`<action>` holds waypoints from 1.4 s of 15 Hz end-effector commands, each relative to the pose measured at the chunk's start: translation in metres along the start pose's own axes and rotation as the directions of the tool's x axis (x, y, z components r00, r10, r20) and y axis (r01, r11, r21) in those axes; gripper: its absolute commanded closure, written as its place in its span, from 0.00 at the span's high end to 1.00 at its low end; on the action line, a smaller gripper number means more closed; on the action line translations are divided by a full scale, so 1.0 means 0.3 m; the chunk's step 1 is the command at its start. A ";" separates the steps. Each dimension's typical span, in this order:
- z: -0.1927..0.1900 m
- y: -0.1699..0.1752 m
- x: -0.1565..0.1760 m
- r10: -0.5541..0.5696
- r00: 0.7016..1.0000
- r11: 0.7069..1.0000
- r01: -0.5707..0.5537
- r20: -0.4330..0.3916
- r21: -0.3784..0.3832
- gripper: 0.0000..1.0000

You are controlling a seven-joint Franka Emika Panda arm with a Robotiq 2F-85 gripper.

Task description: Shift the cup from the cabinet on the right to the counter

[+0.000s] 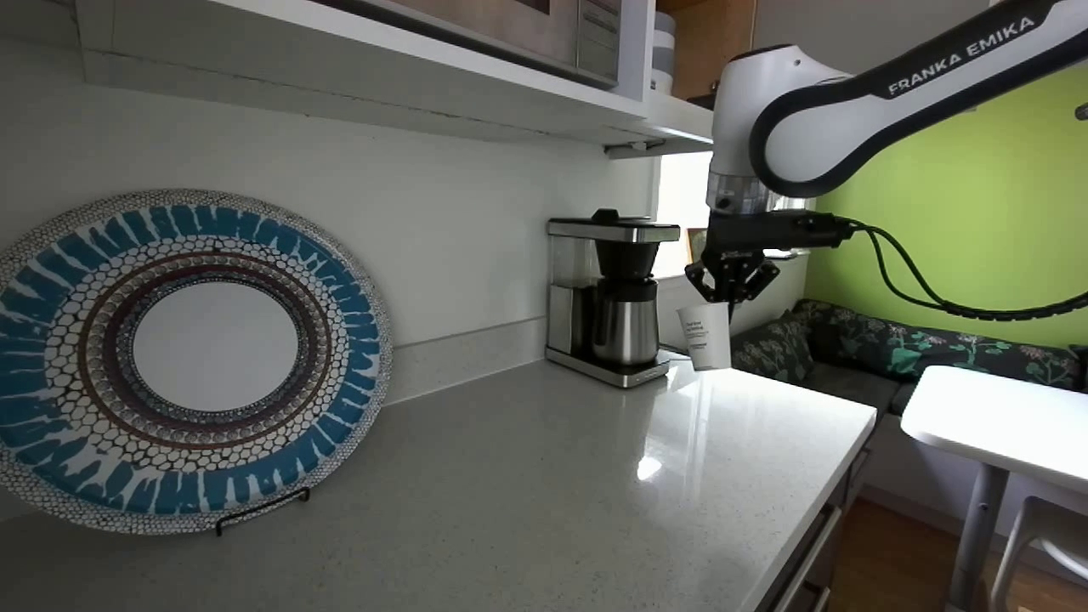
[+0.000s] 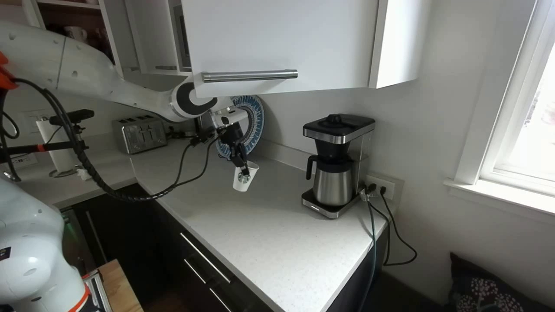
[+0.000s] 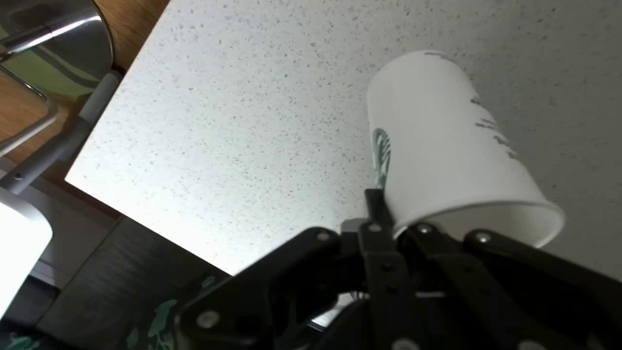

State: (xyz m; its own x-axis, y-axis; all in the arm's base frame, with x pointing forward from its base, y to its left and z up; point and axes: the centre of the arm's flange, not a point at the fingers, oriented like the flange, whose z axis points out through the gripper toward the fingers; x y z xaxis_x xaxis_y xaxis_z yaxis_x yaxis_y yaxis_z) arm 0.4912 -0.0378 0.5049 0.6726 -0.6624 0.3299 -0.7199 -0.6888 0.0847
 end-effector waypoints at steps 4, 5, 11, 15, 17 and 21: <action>0.199 -0.035 0.020 0.231 0.972 0.967 -0.235 -0.047 -0.102 0.01; 0.224 -0.040 0.024 0.254 0.966 0.959 -0.259 -0.054 -0.114 0.01; 0.341 -0.074 0.055 0.314 0.941 0.933 -0.330 -0.125 -0.146 0.01; 0.380 -0.136 0.076 0.298 0.943 0.946 -0.313 -0.150 -0.086 0.01; 0.396 -0.170 0.076 0.268 0.952 0.958 -0.280 -0.144 -0.064 0.01; 0.433 -0.197 0.074 0.237 0.961 0.967 -0.247 -0.141 -0.059 0.01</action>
State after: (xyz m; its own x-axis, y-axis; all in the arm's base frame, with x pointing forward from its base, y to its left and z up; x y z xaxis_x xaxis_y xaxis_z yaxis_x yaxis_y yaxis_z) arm 0.5606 -0.0489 0.3962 0.4347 -0.7754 0.4580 -0.8841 -0.4643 0.0532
